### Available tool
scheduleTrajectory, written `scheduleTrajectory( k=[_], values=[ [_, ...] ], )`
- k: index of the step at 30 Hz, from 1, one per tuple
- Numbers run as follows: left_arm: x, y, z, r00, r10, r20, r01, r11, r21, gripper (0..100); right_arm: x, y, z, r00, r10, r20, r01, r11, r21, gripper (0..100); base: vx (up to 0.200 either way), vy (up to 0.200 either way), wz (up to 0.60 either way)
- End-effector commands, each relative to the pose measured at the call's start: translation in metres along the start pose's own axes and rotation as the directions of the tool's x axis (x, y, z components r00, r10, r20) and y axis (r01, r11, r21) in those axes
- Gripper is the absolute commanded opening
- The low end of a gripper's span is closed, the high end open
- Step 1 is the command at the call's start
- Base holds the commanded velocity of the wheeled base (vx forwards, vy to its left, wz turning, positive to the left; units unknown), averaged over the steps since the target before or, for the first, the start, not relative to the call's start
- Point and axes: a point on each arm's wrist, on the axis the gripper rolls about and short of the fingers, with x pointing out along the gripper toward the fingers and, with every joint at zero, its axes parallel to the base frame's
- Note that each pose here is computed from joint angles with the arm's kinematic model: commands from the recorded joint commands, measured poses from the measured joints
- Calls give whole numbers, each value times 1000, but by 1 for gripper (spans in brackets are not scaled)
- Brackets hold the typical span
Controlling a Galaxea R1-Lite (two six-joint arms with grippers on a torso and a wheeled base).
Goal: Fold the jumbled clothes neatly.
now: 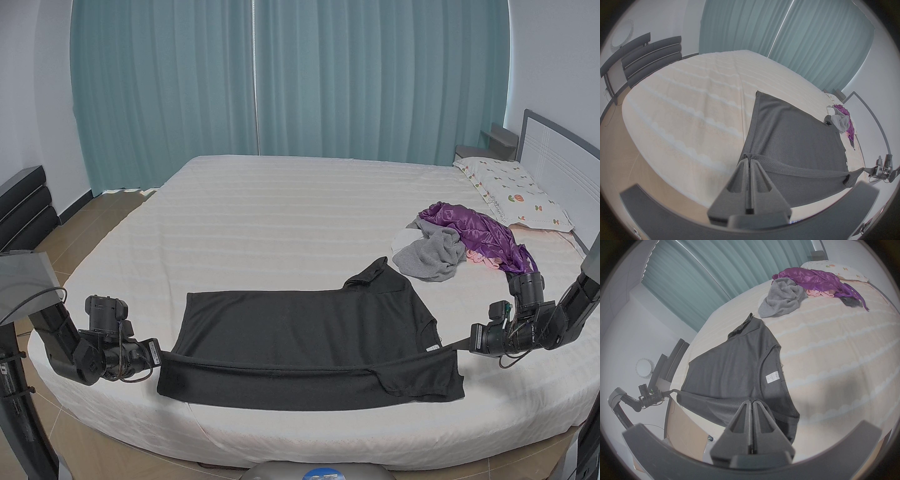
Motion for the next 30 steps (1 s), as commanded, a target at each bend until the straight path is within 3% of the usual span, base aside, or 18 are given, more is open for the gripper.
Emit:
scheduleTrajectory(
  k=[1,10,11,12,18,23,30],
  values=[
    [22,-2,-5,999,2,-36,-3,1000,-7,0,22,-10,0,999,-11,-36,11,1000,18,0,0,0,0],
    [32,-6,1,1000,-8,-21,8,999,-35,0,37,-17,3,999,-13,-47,16,998,53,0,0,0,0],
    [32,-6,2,1000,-10,-19,9,999,-40,0,38,-17,3,999,-10,-49,13,998,58,100,0,0,0],
    [33,-7,2,1000,-10,-17,9,999,-46,100,39,-17,3,999,-9,-49,12,998,60,100,0,0,0],
    [34,-9,4,1000,-16,-10,15,995,-98,100,35,-15,2,999,1,-51,3,996,91,100,0,0,0],
    [29,-9,6,1000,-19,0,19,990,-142,100,19,-7,-3,997,56,-52,-50,993,103,100,0,0,0],
    [5,-14,12,998,-42,45,51,978,-200,100,0,1,-20,995,95,-31,-87,975,202,100,0,0,0]
  ],
)
